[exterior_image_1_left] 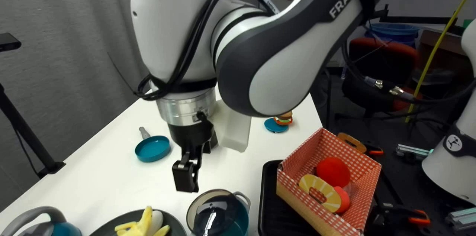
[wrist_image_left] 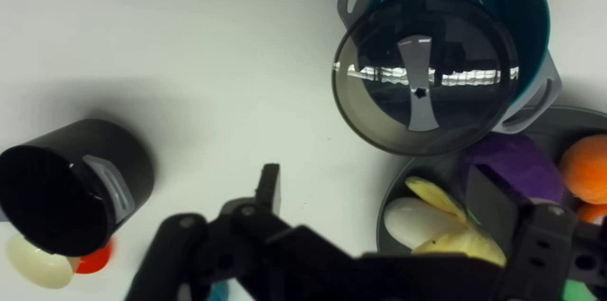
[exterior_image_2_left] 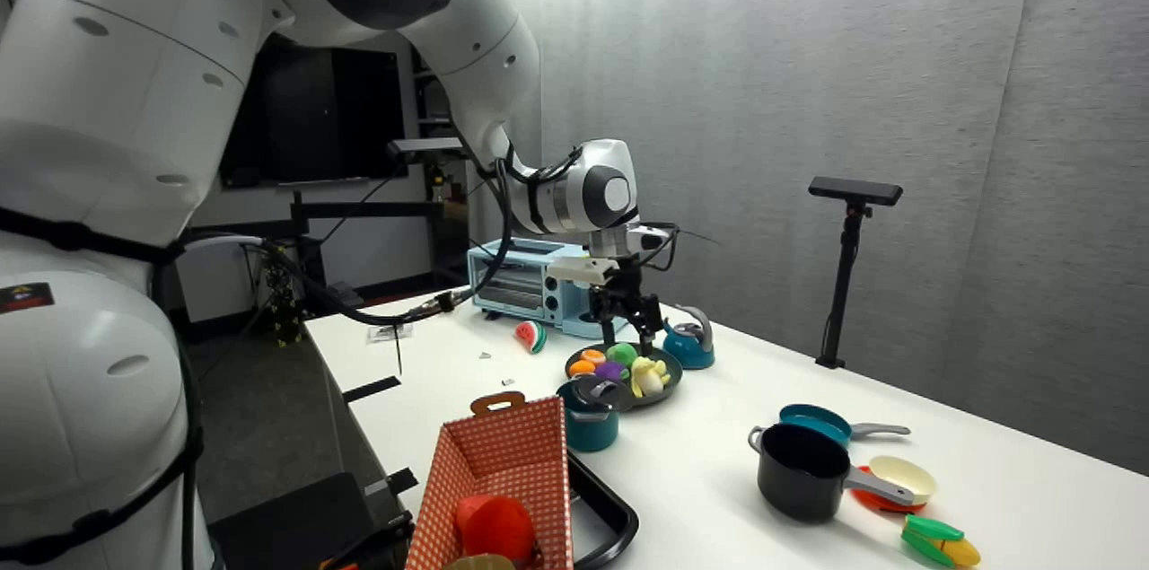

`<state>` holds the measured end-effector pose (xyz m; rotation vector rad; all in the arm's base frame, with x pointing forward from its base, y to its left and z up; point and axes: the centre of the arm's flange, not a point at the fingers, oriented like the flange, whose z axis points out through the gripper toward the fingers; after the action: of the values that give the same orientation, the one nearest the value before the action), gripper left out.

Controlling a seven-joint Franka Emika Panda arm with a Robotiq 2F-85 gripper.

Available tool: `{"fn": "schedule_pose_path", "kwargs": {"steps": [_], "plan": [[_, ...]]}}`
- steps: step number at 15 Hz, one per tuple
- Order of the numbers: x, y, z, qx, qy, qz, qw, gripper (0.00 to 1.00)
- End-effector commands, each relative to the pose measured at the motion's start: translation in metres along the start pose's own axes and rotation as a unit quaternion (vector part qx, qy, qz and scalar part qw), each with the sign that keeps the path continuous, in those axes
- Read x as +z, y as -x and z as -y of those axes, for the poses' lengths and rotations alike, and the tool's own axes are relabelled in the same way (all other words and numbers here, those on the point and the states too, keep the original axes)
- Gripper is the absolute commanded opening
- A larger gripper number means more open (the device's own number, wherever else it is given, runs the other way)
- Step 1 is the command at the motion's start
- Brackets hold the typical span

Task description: Transfer the lid from the black pot to the blue pot

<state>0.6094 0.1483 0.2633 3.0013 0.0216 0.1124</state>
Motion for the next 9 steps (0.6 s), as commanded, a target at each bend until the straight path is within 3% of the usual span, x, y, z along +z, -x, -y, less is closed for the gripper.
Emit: {"fn": "schedule_pose_path", "kwargs": {"steps": [1,9], "plan": [[-0.028,0.029,-0.040,0.037,-0.006,-0.011,0.9992,1.00],[-0.041,0.096,-0.090,0.107,0.009,0.007,0.9942,1.00]]}}
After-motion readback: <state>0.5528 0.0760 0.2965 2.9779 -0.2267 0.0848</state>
